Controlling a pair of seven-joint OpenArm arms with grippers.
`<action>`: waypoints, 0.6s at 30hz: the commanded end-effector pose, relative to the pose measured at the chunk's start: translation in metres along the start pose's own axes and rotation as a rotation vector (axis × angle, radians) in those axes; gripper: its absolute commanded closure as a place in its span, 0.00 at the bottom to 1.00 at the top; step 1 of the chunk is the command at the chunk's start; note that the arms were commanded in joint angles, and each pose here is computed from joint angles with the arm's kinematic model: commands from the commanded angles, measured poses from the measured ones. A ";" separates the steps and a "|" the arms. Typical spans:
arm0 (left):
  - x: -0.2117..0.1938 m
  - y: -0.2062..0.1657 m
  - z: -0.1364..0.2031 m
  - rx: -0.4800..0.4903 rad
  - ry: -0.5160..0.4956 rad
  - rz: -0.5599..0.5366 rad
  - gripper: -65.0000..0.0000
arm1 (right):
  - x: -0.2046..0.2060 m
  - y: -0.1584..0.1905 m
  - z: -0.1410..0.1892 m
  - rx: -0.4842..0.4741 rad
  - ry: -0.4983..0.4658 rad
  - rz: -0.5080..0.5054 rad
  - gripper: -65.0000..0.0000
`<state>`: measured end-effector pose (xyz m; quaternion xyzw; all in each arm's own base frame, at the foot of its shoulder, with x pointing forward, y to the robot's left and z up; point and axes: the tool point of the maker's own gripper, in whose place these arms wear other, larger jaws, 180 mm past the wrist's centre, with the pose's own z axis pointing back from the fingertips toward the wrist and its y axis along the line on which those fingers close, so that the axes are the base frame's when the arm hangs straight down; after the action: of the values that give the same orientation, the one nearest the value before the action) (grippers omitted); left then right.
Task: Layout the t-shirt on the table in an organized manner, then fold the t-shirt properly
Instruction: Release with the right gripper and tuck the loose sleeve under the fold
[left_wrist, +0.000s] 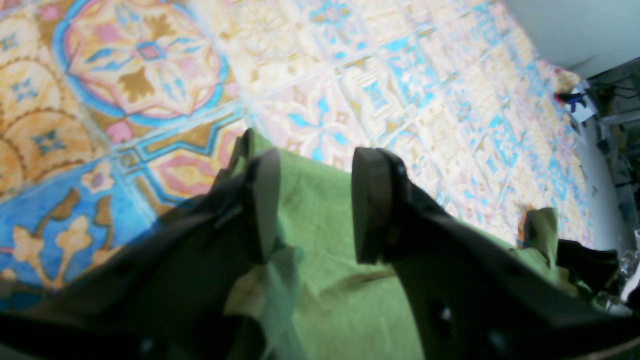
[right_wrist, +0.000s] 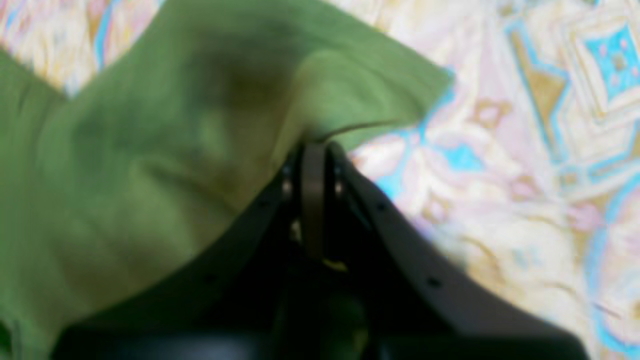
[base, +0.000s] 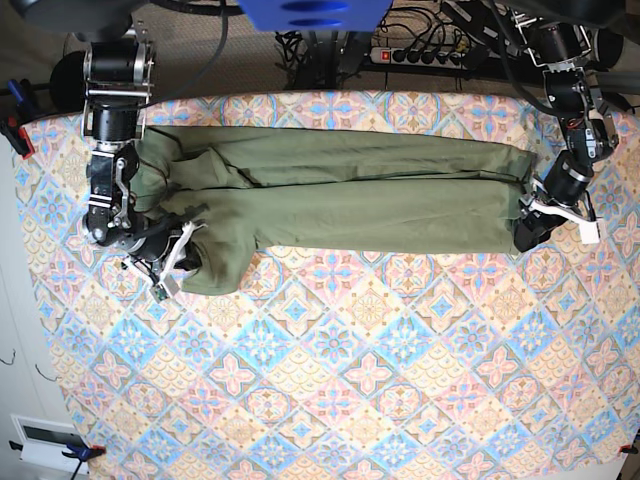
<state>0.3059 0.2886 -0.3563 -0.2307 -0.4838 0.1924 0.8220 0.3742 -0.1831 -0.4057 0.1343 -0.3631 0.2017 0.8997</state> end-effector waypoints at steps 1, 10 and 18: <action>0.018 -0.005 0.002 -0.018 -0.045 -0.022 0.64 | 0.031 -0.011 0.018 -0.023 -0.089 0.030 0.99; 0.018 -0.005 0.001 -0.017 -0.045 -0.023 0.64 | 0.032 0.018 0.079 -0.051 -0.111 0.124 0.99; 0.017 -0.004 0.001 -0.015 -0.043 -0.020 0.64 | 0.012 0.058 0.113 -0.039 -0.095 0.203 0.99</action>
<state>0.3051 0.2894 -0.3586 -0.2269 -0.4802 0.1926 0.8251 0.2792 -0.1714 -0.3278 0.0926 -0.3964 0.2758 0.8708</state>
